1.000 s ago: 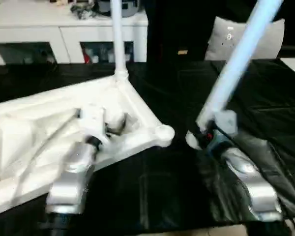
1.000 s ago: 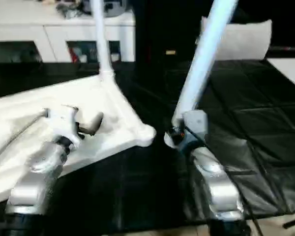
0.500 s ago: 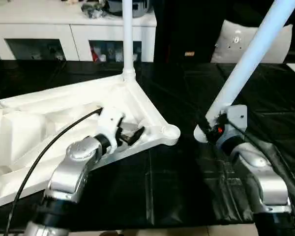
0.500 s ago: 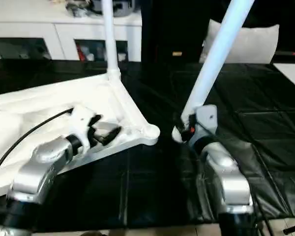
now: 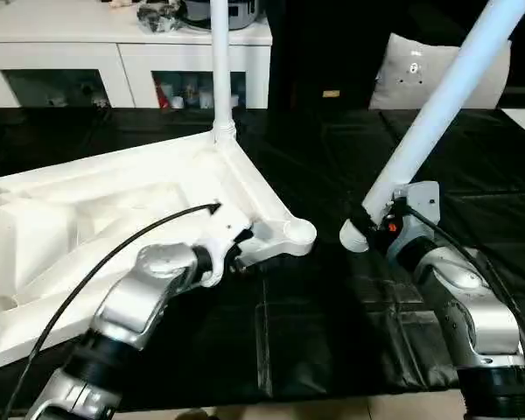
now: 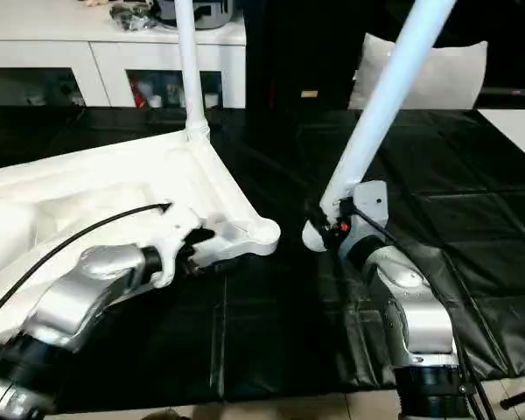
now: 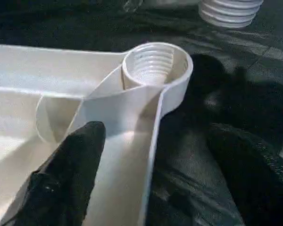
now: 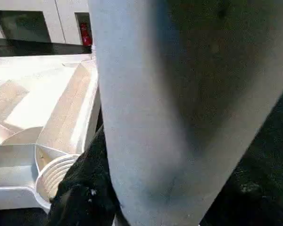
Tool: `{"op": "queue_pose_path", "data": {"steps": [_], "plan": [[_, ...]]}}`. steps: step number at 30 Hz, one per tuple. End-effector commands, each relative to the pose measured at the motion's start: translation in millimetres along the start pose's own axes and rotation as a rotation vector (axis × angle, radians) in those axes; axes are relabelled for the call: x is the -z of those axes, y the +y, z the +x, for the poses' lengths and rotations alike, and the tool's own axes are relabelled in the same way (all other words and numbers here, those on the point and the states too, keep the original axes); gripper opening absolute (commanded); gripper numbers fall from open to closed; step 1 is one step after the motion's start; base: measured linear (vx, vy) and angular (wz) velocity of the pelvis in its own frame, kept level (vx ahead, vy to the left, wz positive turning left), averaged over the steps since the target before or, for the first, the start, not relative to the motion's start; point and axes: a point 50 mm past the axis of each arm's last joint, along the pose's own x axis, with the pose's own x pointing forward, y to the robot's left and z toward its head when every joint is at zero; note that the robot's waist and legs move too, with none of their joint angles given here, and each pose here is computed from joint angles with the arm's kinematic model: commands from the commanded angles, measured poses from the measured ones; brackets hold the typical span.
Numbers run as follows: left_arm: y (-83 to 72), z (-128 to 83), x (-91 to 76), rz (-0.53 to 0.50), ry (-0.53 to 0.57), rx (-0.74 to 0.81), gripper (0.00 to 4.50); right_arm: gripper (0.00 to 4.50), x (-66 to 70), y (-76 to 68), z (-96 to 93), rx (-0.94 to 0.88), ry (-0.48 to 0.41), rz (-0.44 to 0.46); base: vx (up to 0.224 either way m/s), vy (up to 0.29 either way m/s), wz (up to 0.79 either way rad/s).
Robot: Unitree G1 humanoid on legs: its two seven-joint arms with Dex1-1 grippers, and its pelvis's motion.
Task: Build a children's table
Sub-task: Insert table leg to table base
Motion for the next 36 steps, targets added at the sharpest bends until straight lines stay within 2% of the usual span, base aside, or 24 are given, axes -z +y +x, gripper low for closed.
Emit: {"op": "queue_pose_path", "data": {"steps": [1,2,3,6,14,18,20,21,24,28,36], "plan": [[0.4,2.9,-2.0,0.023,0.018,0.007,3.74,1.87,-6.0,-2.0,-1.8,0.000,-0.032,-0.010,0.000,0.000,0.00],[0.4,2.9,-2.0,0.023,0.018,0.007,3.68,1.87,-6.0,-2.0,-1.8,0.000,-0.032,-0.010,0.000,0.000,0.00],[0.6,3.5,-1.7,0.026,0.023,0.005,3.39,1.87,-5.9,-2.5,-2.0,0.002,-0.033,-0.008,0.000,0.000,0.00],[3.7,4.5,0.2,0.017,0.039,-0.014,3.31,1.87,-7.4,-1.6,-2.9,-0.003,-0.036,-0.008,0.000,0.000,0.00],[11.1,3.0,2.8,0.036,0.069,-0.045,2.49,1.87,-4.0,1.9,-4.2,-0.006,-0.037,-0.031,0.000,0.000,0.00],[14.3,2.4,3.1,0.059,0.080,-0.051,2.34,1.87,-4.8,2.2,-3.5,-0.005,-0.046,-0.031,0.000,0.000,0.00],[15.9,1.5,4.1,0.080,0.095,-0.050,2.03,1.87,-4.6,3.0,-2.7,-0.005,-0.047,-0.030,0.000,0.000,0.00],[16.6,0.9,4.4,0.091,0.103,-0.048,2.03,1.87,-4.3,3.6,-2.2,-0.005,-0.048,-0.029,0.000,0.000,0.00],[16.9,0.2,3.7,0.095,0.103,-0.041,1.72,1.87,-2.8,6.0,-1.3,-0.009,-0.050,-0.024,0.000,0.000,0.00],[16.5,0.7,4.1,0.095,0.107,-0.032,1.54,1.87,-2.1,7.6,-0.2,-0.021,-0.046,-0.033,0.000,0.000,0.00],[16.4,0.3,12.7,0.113,0.169,-0.028,0.89,1.87,-2.6,6.6,-0.6,-0.021,-0.047,-0.041,0.000,0.000,0.00]]}}
